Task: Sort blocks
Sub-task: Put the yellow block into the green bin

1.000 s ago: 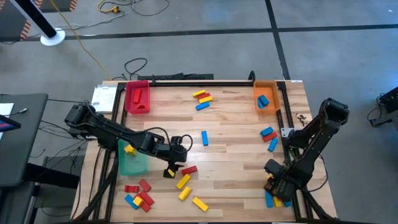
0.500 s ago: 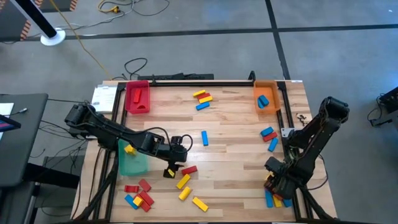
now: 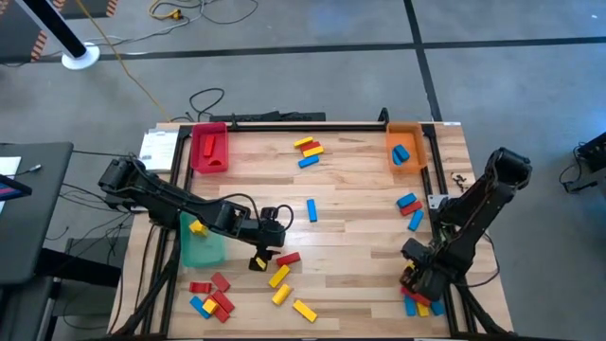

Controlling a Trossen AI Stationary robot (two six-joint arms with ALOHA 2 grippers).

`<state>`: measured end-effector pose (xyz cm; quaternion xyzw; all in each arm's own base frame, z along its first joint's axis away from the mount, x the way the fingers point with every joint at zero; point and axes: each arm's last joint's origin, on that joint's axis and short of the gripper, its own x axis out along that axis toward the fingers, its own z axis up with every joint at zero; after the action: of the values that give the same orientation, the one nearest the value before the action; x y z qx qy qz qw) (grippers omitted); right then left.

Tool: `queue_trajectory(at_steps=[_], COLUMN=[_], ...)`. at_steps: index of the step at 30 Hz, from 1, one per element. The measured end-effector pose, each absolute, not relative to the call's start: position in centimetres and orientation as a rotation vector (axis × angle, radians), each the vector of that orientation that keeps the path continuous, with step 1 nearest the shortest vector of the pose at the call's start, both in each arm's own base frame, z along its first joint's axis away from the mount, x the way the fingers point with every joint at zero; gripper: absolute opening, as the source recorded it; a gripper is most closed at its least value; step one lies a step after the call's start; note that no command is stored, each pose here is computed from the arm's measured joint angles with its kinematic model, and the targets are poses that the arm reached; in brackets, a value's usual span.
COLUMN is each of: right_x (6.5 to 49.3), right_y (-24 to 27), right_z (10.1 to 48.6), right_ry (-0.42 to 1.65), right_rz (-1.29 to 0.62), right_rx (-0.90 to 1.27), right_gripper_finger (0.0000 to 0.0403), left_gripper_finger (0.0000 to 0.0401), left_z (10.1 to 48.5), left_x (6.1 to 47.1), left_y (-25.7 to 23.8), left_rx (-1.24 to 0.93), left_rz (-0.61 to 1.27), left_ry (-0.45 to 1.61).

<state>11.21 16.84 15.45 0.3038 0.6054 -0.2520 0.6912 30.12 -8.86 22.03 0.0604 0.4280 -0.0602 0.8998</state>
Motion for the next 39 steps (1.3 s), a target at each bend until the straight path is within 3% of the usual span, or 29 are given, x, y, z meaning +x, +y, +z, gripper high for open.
queue_trajectory(at_steps=[4,11,22,29,39], right_x=[11.7,12.3,13.1,16.0,21.1], right_y=[16.5,16.3,16.4,16.1,15.5], right_z=[15.4,15.6,16.2,18.8,25.0], right_ry=[1.358,1.360,1.324,1.151,0.791], right_rz=[-0.547,-0.495,-0.460,-0.389,-0.285], right_rx=[0.651,0.623,0.593,0.494,0.188], right_gripper_finger=[0.0205,0.0093,0.0092,0.0091,0.0089], left_gripper_finger=[0.0213,0.0213,0.0213,0.0213,0.0213], left_z=[22.0,22.1,22.7,24.3,26.0], left_x=[30.1,30.2,30.9,32.1,33.1], left_y=[-8.9,-8.9,-9.1,-9.4,-9.1], left_rx=[0.125,0.124,0.127,0.128,0.056], left_rz=[-0.125,-0.125,-0.142,-0.164,-0.149], left_ry=[0.886,0.880,0.779,0.574,0.200])
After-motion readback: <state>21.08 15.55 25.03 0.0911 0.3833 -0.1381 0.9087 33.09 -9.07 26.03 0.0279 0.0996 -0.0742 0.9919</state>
